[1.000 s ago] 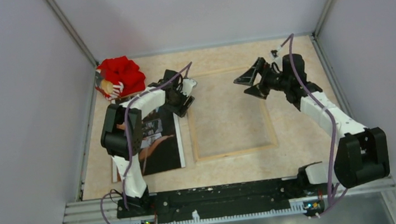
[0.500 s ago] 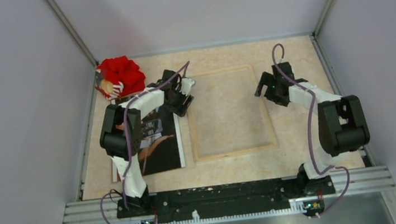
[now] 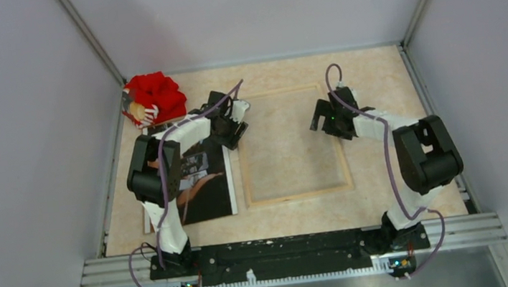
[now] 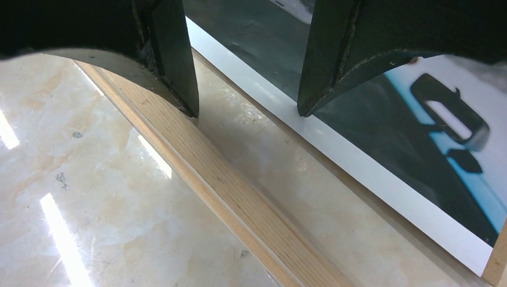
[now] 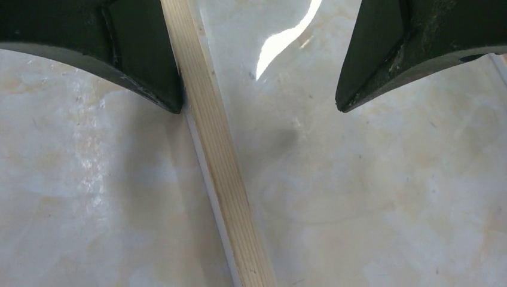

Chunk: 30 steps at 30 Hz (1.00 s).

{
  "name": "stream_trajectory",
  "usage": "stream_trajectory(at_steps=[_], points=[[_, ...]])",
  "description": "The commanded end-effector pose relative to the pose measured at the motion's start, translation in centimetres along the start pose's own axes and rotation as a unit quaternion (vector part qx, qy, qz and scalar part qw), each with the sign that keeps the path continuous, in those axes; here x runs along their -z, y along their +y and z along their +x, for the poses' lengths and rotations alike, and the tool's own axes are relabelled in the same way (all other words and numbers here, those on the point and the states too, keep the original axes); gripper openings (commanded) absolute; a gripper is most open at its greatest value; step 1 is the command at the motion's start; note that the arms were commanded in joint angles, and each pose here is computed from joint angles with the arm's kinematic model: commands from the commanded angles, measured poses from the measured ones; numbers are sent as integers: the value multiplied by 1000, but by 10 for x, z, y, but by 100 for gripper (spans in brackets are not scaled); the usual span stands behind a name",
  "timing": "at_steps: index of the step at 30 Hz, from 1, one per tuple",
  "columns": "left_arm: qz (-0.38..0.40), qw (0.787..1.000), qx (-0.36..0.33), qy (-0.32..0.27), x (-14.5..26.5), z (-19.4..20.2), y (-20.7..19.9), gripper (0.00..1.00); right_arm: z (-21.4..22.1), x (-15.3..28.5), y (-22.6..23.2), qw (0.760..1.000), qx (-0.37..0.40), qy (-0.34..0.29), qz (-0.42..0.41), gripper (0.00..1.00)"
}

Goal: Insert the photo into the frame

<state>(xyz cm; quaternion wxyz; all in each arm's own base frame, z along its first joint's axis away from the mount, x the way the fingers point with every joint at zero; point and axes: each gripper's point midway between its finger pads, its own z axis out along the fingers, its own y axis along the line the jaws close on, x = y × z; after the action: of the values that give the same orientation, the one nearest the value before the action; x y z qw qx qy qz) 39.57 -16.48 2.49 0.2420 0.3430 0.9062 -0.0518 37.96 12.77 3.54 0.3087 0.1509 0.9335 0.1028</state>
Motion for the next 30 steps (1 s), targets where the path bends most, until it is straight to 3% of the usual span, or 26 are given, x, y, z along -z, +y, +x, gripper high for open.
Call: stream_trajectory(at_steps=[1,12,22,30], points=[[59,997,14,41,-22,31,-30,69,11,28,58,986,-70,44,-143,99],[102,994,16,30,-28,30,-45,68,-28,131,120,909,-164,34,-382,98],[119,992,21,31,-31,31,-49,68,-31,172,138,850,-200,42,-486,96],[118,992,19,29,-33,36,-46,67,-27,207,166,774,-221,80,-588,94]])
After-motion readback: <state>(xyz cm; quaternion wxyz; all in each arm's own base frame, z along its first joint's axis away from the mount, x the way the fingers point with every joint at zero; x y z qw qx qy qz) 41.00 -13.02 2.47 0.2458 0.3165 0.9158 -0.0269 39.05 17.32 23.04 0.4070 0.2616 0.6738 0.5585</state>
